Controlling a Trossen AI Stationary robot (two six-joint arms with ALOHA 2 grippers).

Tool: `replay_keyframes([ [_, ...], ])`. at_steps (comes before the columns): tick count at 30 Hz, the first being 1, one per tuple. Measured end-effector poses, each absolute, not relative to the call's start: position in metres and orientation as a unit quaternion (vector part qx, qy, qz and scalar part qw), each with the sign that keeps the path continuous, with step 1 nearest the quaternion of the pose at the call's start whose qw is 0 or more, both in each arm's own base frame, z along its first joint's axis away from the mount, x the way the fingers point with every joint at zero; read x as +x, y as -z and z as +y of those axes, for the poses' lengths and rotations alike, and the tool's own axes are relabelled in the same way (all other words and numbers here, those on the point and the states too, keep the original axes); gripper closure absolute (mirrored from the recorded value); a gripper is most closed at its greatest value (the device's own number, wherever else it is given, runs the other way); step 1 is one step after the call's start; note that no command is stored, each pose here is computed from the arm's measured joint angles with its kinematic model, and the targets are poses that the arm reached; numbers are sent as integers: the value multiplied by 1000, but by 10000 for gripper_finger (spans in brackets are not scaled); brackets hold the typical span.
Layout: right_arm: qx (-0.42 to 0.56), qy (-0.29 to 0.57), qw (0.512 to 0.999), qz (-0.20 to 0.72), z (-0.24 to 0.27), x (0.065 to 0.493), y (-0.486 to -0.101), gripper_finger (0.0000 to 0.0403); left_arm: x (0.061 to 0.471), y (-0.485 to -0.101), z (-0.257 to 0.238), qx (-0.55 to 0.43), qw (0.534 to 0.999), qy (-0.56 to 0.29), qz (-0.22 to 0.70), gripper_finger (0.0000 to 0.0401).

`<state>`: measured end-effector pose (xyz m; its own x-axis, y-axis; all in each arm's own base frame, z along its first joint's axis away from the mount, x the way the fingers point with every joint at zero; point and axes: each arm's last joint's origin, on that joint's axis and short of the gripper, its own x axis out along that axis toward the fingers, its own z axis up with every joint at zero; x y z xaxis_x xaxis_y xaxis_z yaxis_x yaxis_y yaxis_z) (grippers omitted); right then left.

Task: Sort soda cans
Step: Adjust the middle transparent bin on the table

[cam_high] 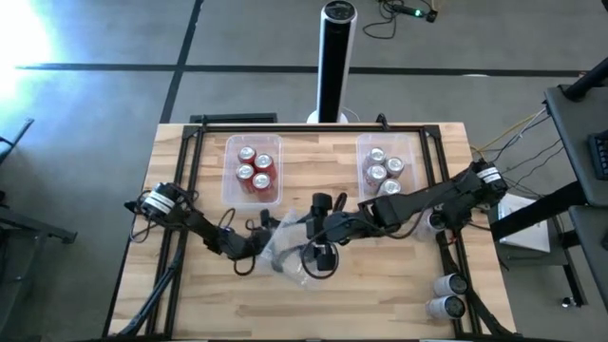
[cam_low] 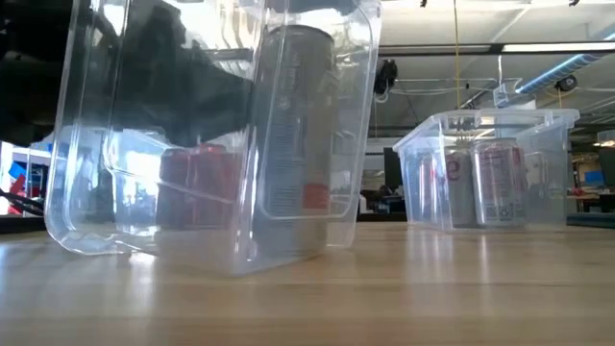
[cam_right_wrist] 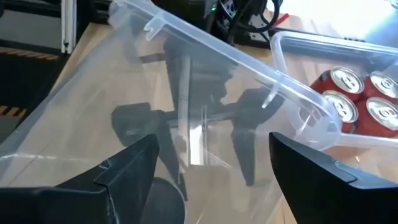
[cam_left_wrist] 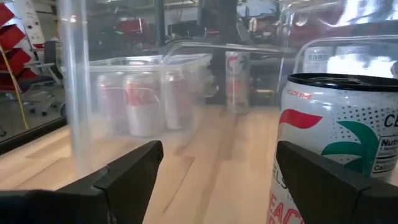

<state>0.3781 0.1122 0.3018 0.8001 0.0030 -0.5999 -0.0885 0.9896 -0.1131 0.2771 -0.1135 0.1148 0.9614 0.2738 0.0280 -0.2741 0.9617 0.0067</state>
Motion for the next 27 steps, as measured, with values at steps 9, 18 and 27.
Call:
replay_keyframes([
  [9, -74, -34, 941, 328, 110, 385, -274, 99, 249, -123, -101, 7, 988, -151, -18, 90],
  [18, -85, -54, 941, 323, 107, 388, -273, 90, 213, -118, -86, -29, 994, -109, 3, 90],
  [27, -85, -77, 939, 323, 108, 387, -274, 86, 204, -111, -84, -63, 993, -94, 21, 90],
])
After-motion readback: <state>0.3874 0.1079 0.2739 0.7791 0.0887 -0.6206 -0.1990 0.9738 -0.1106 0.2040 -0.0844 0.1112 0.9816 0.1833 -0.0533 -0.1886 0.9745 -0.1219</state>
